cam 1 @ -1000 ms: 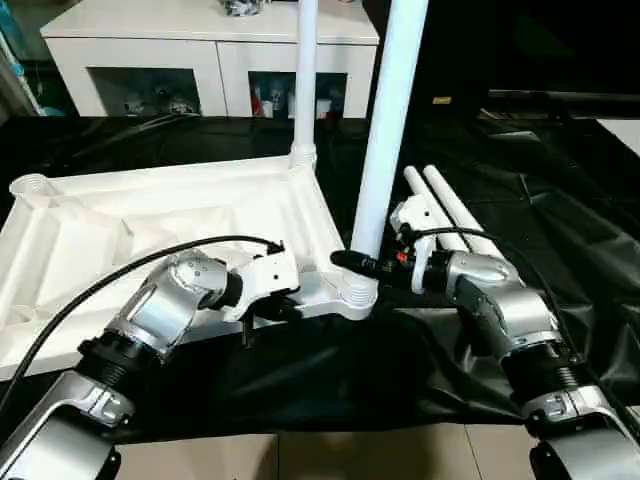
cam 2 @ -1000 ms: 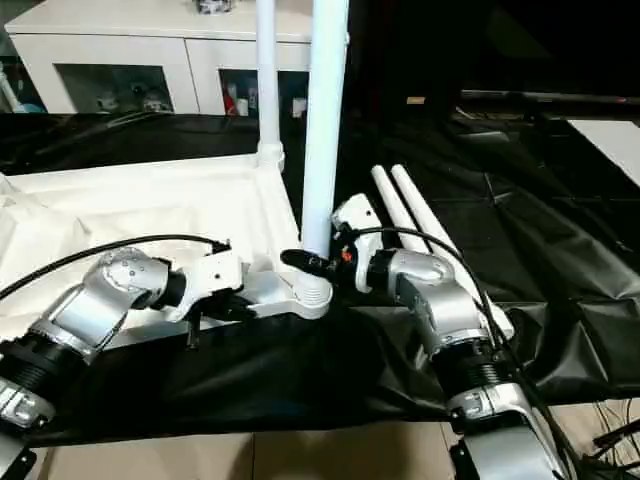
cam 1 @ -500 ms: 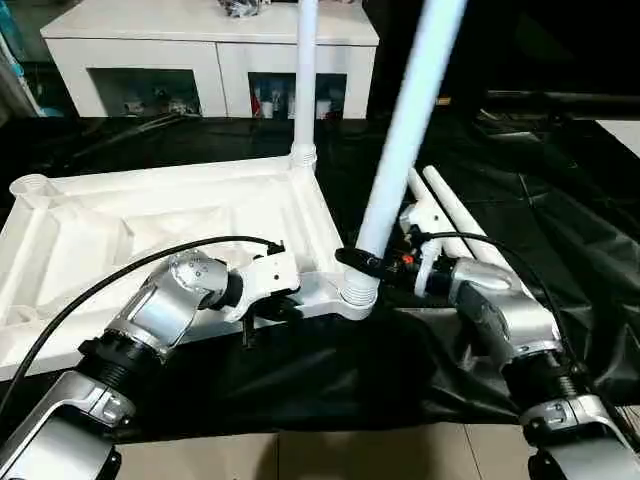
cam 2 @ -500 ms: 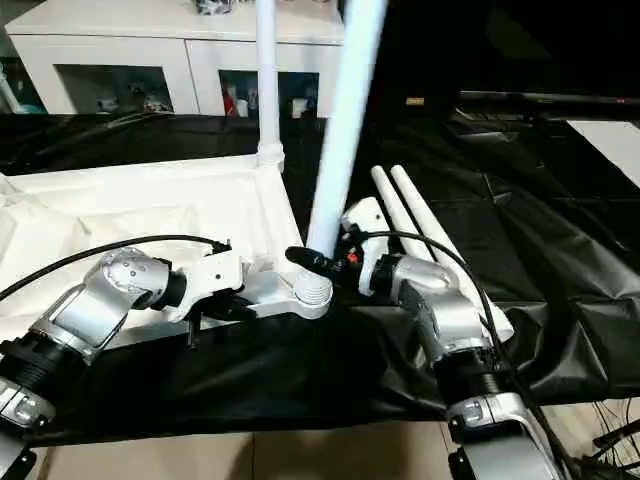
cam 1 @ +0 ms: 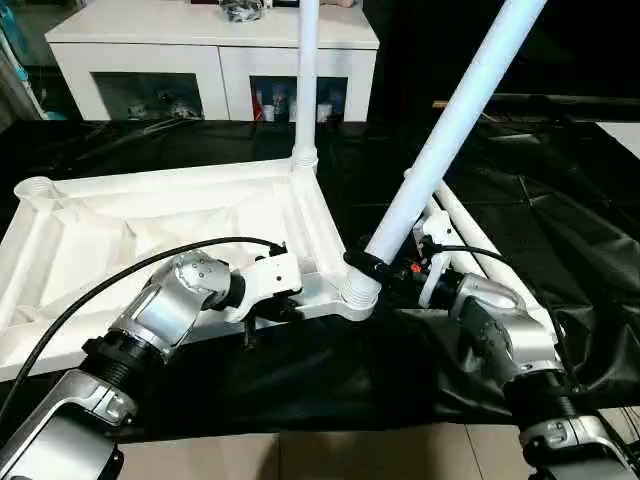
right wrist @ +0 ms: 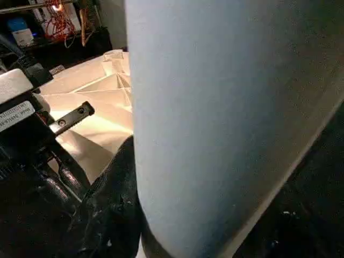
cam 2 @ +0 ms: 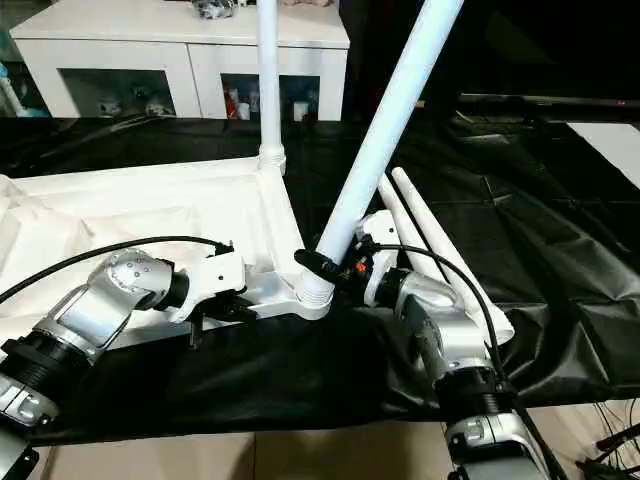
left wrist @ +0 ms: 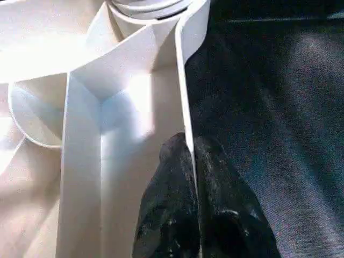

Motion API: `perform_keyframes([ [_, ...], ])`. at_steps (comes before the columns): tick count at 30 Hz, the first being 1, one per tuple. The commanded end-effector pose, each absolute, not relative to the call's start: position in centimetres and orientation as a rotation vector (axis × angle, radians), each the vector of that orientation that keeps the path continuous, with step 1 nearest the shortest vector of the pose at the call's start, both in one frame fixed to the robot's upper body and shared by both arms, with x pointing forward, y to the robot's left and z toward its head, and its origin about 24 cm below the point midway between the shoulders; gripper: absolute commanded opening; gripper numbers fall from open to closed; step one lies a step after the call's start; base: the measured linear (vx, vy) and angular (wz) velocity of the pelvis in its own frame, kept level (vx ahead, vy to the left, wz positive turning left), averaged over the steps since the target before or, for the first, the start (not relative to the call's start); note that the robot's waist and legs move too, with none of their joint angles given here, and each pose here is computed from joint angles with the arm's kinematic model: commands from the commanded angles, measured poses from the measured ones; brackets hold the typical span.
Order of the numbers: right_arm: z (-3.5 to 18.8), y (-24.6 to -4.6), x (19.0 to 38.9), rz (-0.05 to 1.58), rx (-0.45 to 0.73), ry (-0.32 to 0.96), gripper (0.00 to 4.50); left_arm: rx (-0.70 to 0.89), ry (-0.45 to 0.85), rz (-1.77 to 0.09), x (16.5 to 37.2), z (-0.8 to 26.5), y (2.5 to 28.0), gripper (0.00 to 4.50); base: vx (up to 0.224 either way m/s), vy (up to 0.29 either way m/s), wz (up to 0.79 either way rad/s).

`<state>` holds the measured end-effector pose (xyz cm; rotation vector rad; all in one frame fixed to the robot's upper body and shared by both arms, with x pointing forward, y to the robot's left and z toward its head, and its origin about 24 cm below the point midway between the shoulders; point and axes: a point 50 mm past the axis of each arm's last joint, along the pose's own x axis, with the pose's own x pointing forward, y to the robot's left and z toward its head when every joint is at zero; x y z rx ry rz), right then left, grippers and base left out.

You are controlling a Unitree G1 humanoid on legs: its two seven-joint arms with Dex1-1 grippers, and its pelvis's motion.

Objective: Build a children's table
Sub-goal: Insert table leg to table base

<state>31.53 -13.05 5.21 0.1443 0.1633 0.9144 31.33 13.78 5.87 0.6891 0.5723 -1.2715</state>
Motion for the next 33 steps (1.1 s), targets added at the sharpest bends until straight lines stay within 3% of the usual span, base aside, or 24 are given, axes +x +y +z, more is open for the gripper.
perform_keyframes([
  [1, 1.4, -15.0, 30.2, 0.802, 0.096, 0.363, 1.84, 0.742, 0.665, -1.294, 30.8, 4.9, 14.7, 0.0, 0.0, 0.0, 0.0],
  [8, 2.0, -13.3, 30.3, 0.94, -0.013, 0.386, 1.84, 0.75, 0.67, -1.3, 30.7, 4.7, 14.8, 0.0, 0.0, 0.0, 0.0],
  [20, 1.0, -11.6, 29.3, 1.066, -0.064, 0.502, 1.84, 0.755, 0.672, -1.303, 30.5, 4.8, 14.8, 0.0, 0.0, 0.0, 0.0],
  [33, 0.7, -11.6, 30.9, 0.933, -0.025, 0.493, 1.84, 0.749, 0.672, -1.298, 30.7, 4.7, 14.8, 0.0, 0.0, 0.0, 0.0],
])
